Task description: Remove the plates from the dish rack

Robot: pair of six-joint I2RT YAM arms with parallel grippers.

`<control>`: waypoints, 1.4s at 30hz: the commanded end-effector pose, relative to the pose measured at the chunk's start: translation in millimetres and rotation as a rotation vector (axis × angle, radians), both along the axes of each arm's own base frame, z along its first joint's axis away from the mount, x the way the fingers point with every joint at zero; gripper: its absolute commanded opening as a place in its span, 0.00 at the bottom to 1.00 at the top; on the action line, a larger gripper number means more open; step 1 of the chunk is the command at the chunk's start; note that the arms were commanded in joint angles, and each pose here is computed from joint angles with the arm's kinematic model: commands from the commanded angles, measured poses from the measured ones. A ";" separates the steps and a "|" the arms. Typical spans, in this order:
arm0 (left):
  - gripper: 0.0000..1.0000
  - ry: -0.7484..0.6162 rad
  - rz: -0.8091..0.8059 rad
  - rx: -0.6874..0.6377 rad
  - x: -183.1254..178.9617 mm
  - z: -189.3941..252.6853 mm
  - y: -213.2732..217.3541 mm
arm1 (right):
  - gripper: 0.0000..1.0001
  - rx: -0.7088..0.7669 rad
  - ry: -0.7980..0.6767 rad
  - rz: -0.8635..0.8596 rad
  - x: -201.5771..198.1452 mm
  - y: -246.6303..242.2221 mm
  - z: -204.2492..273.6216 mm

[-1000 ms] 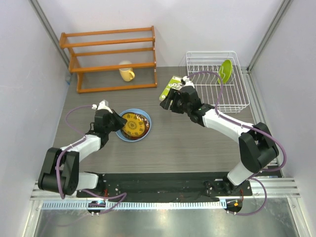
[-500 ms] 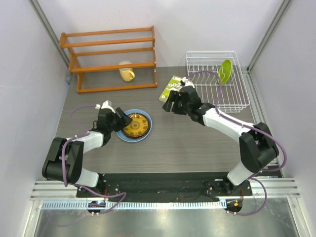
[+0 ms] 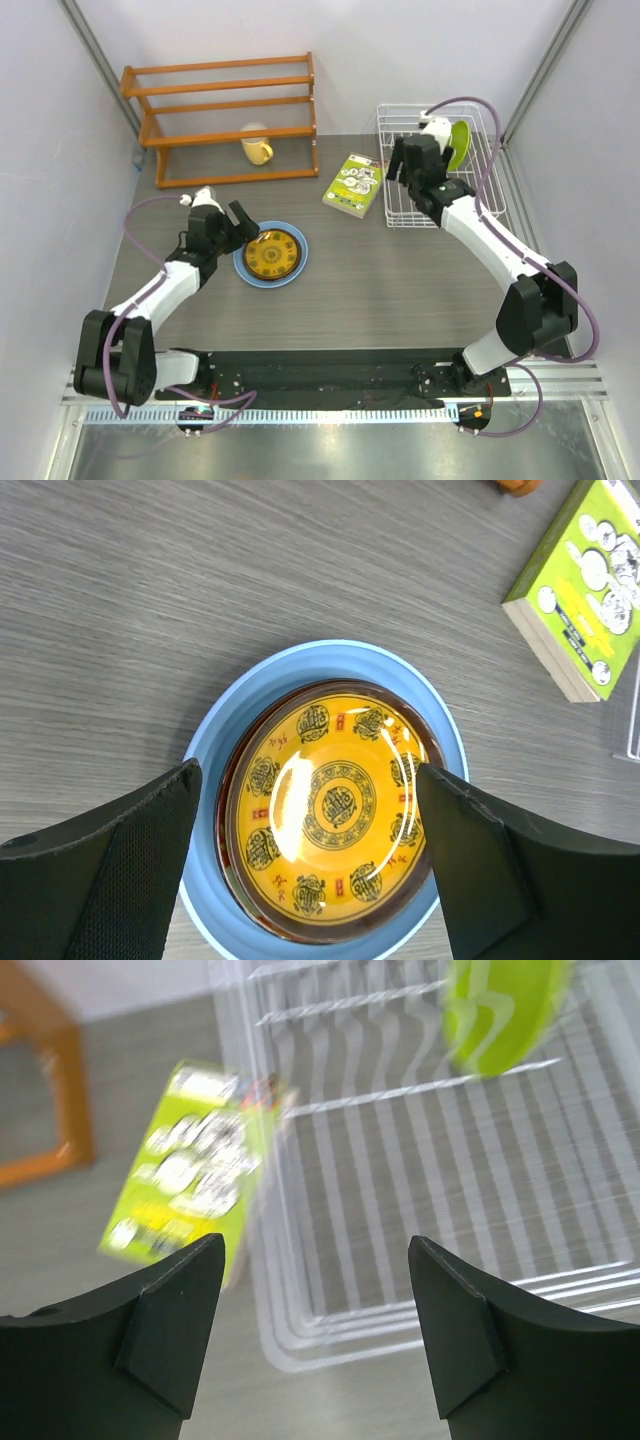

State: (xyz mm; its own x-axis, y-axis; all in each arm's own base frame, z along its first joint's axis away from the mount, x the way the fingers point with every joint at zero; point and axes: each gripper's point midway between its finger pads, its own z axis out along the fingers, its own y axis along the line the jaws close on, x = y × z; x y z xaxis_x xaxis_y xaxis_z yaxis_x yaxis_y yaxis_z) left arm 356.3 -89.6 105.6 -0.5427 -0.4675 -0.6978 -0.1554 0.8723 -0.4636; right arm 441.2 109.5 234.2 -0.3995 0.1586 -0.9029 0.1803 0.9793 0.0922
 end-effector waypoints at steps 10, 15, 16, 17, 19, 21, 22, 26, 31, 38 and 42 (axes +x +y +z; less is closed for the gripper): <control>0.98 -0.179 -0.159 -0.074 2.7 90.4 -26.7 | 0.85 -0.223 -0.046 -0.396 99.4 -166.3 11.8; 1.00 -0.231 -0.229 -0.089 -2.0 108.5 -36.7 | 0.84 -0.248 -0.030 -0.387 134.2 -189.0 0.2; 1.00 -0.247 -0.234 -0.083 -3.8 112.6 -36.3 | 0.84 -0.251 -0.007 -0.382 141.3 -191.0 -15.4; 0.99 -0.254 -0.234 -0.078 -4.6 114.4 -35.5 | 0.84 -0.246 -0.018 -0.383 147.3 -196.3 -11.1; 1.00 -0.275 -0.234 -0.065 -6.5 118.7 -33.6 | 0.83 -0.243 -0.009 -0.352 159.8 -191.5 -19.9; 1.00 -0.278 -0.234 -0.060 -7.4 118.9 -32.7 | 0.80 -0.251 0.008 -0.364 163.6 -208.4 -26.4; 0.99 -0.278 -0.234 -0.062 -7.2 119.2 -33.1 | 0.79 -0.257 0.000 -0.356 168.2 -208.9 -22.4; 0.99 -0.271 -0.245 -0.064 -5.7 118.2 -35.1 | 0.69 -0.273 0.042 -0.339 175.4 -211.6 -40.4; 0.99 -0.252 -0.249 -0.069 -4.3 111.5 -36.5 | 0.54 -0.255 0.058 -0.302 182.1 -208.4 -51.8; 0.99 -0.241 -0.250 -0.068 -4.0 107.8 -36.9 | 0.15 -0.215 0.083 -0.254 185.9 -199.2 -68.1; 1.00 -0.231 -0.253 -0.071 -3.5 104.7 -37.8 | 0.07 -0.208 0.086 -0.247 185.6 -197.6 -67.5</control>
